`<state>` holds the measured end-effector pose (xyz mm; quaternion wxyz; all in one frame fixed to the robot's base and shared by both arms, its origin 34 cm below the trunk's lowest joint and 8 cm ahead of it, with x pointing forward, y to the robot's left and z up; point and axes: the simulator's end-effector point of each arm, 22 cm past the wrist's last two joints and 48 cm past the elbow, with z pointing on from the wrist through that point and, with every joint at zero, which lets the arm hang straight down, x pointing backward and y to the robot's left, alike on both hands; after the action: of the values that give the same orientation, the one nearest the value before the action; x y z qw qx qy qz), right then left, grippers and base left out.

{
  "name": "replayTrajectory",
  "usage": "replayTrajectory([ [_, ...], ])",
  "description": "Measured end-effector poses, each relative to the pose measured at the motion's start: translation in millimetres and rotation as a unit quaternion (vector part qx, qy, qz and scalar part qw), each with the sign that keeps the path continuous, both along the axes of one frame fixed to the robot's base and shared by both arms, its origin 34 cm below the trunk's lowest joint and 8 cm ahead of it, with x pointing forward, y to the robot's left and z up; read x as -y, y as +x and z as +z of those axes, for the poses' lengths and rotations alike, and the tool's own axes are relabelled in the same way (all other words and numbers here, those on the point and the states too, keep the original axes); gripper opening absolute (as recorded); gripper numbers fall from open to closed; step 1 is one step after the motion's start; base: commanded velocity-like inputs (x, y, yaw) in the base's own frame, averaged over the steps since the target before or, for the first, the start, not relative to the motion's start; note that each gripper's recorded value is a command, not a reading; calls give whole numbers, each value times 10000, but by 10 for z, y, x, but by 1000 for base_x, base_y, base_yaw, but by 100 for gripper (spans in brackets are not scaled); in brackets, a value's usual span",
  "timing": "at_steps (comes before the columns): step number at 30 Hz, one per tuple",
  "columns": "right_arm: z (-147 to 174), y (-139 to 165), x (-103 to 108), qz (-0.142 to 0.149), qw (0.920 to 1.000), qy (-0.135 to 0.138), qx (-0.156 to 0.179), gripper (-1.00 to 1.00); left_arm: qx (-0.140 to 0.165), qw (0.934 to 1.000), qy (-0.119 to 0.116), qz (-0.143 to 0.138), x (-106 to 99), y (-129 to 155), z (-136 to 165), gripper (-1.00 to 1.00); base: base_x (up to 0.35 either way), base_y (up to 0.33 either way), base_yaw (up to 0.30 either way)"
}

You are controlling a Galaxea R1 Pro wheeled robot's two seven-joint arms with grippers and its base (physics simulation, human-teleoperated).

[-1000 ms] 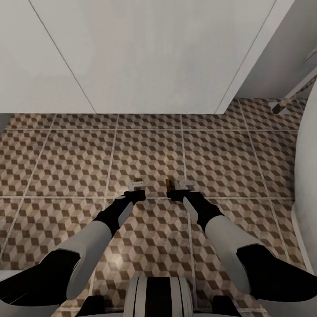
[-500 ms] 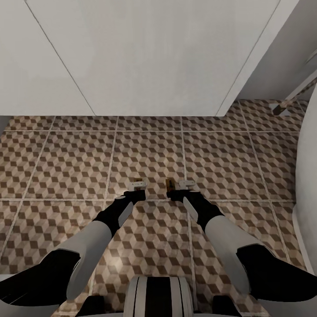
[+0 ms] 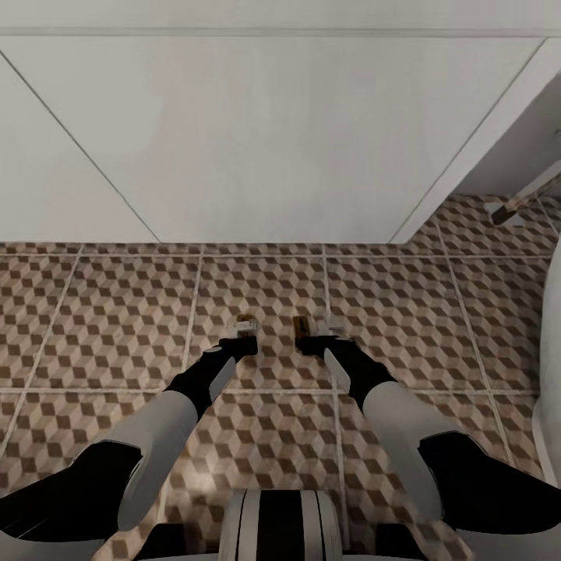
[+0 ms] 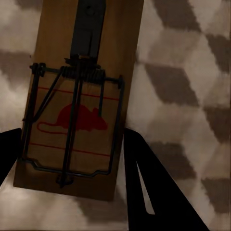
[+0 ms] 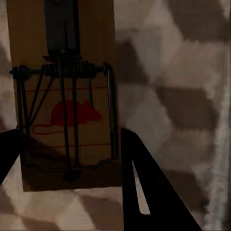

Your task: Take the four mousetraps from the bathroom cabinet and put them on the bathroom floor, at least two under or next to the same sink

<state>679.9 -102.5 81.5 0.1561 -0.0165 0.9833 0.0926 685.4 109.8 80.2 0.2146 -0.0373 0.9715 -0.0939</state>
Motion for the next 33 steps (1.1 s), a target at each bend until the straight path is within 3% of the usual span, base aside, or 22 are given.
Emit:
replayTrajectory([
  [8, -3, -1, 0, 2, 10000, -1, 1, -100, 1, 10000, 4, -2, -1, -1, -3, -100, 234, 0, 0],
  [26, 29, 92, -4, -27, 9997, 14, 222, -100, 135, 9999, 32, 24, -18, 107, 40, -100, 18, 0, 0],
  [30, 27, 100, 1, -34, 9996, 7, 266, -100, 306, 9991, 281, 128, -141, 445, 161, -100, 0, 0, 0],
  [33, 25, 99, 2, -28, 9996, 1, 271, -100, 296, 9987, 378, 169, -191, 487, 164, -100, 0, 0, 0],
])
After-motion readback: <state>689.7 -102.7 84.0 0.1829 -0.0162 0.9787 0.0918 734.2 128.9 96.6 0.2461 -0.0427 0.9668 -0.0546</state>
